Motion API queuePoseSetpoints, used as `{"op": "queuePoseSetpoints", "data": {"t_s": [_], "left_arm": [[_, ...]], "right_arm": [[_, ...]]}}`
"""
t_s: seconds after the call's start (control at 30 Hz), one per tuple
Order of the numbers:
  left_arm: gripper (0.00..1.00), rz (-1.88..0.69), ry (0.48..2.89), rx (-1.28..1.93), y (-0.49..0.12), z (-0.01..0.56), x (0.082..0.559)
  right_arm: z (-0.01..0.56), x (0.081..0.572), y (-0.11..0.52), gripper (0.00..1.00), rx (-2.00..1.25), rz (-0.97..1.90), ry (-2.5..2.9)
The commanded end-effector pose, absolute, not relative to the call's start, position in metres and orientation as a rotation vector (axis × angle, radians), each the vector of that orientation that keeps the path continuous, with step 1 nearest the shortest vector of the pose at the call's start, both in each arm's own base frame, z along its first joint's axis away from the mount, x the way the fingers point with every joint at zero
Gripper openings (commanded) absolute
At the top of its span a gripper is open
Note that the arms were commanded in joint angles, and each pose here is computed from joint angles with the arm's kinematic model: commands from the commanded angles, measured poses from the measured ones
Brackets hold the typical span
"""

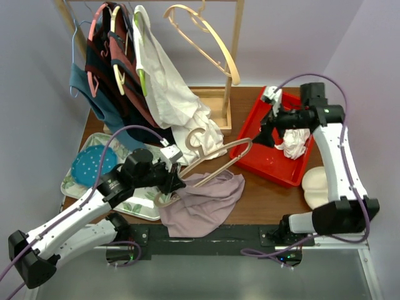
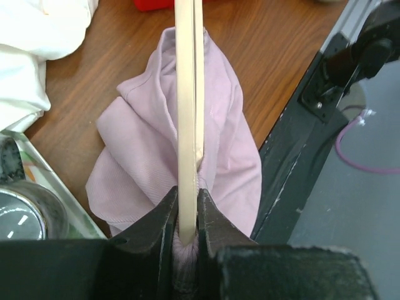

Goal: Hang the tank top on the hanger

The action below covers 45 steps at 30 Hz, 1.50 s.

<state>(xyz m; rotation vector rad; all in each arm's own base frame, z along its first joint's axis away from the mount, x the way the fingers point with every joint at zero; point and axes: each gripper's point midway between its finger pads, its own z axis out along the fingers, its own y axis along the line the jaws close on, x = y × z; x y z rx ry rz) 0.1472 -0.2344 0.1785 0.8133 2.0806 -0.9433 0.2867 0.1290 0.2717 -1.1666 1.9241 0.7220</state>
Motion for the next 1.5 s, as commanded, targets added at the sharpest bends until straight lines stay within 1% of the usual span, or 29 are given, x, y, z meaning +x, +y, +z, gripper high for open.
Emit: {"op": "queuePoseSetpoints", "data": {"t_s": [0.0,0.03,0.07,0.13,0.2,0.23,0.3,0.33,0.37,0.43,0.47,0.53,0.63,0.7,0.73,0.77,0.83,1.07,1.3,1.37,1.47], "left_arm": [[0.0,-1.021,1.874,0.629,-0.242,0.233,0.164],[0.0,-1.016,1.86,0.615,-0.241,0.236,0.165],[0.0,-1.02,1.839,0.588,-0.241,0.242,0.168],[0.0,-1.024,1.829,0.539,-0.24,0.243,0.171],[0.0,-1.06,1.819,0.487,-0.243,0.242,0.173],[0.0,-1.073,1.817,0.468,-0.244,0.241,0.174],[0.0,-1.104,1.811,0.44,-0.247,0.237,0.174],[0.0,-1.12,1.812,0.424,-0.247,0.236,0.174],[0.0,-1.133,1.805,0.422,-0.248,0.236,0.173],[0.0,-1.166,1.78,0.393,-0.249,0.238,0.172],[0.0,-1.177,1.759,0.378,-0.249,0.241,0.173],[0.0,-1.192,1.76,0.331,-0.247,0.236,0.173],[0.0,-1.188,1.761,0.271,-0.242,0.232,0.176],[0.0,-1.18,1.755,0.239,-0.238,0.229,0.177],[0.0,-1.186,1.756,0.228,-0.238,0.229,0.177],[0.0,-1.182,1.756,0.222,-0.237,0.227,0.177],[0.0,-1.188,1.75,0.213,-0.237,0.227,0.178],[0.0,-1.191,1.761,0.17,-0.235,0.222,0.18],[0.0,-1.186,1.744,0.148,-0.229,0.222,0.178],[0.0,-1.182,1.75,0.152,-0.228,0.22,0.177],[0.0,-1.185,1.753,0.163,-0.229,0.218,0.176]], "right_arm": [[0.287,0.255,0.142,0.93,-1.097,0.797,1.851],[0.283,0.247,0.143,0.92,-1.113,0.812,1.836],[0.268,0.236,0.148,0.91,-1.118,0.894,1.852],[0.25,0.227,0.154,0.89,-1.116,0.959,1.885],[0.219,0.224,0.164,0.86,-1.129,0.968,1.961],[0.202,0.22,0.169,0.84,-1.054,1.003,2.057],[0.192,0.234,0.178,0.83,-1.032,0.948,2.062],[0.184,0.233,0.18,0.83,-0.927,0.99,2.134],[0.185,0.248,0.184,0.82,-0.874,0.972,2.107],[0.169,0.254,0.186,0.8,-0.717,0.97,2.208],[0.167,0.265,0.19,0.79,-0.679,0.955,2.19],[0.149,0.266,0.192,0.79,-0.556,0.942,2.258],[0.131,0.271,0.192,0.77,-0.487,0.883,2.286],[0.124,0.27,0.195,0.76,-0.494,0.884,2.295],[0.119,0.267,0.195,0.69,-0.495,0.886,2.305],[0.117,0.266,0.199,0.65,-0.518,0.88,2.298],[0.108,0.267,0.197,0.62,-0.513,0.846,2.323],[0.083,0.26,0.211,0.6,-0.596,0.806,2.388],[0.073,0.26,0.207,0.58,-0.623,0.704,2.408],[0.069,0.258,0.206,0.55,-0.64,0.688,2.415],[0.067,0.257,0.207,0.42,-0.652,0.692,2.423]]}}
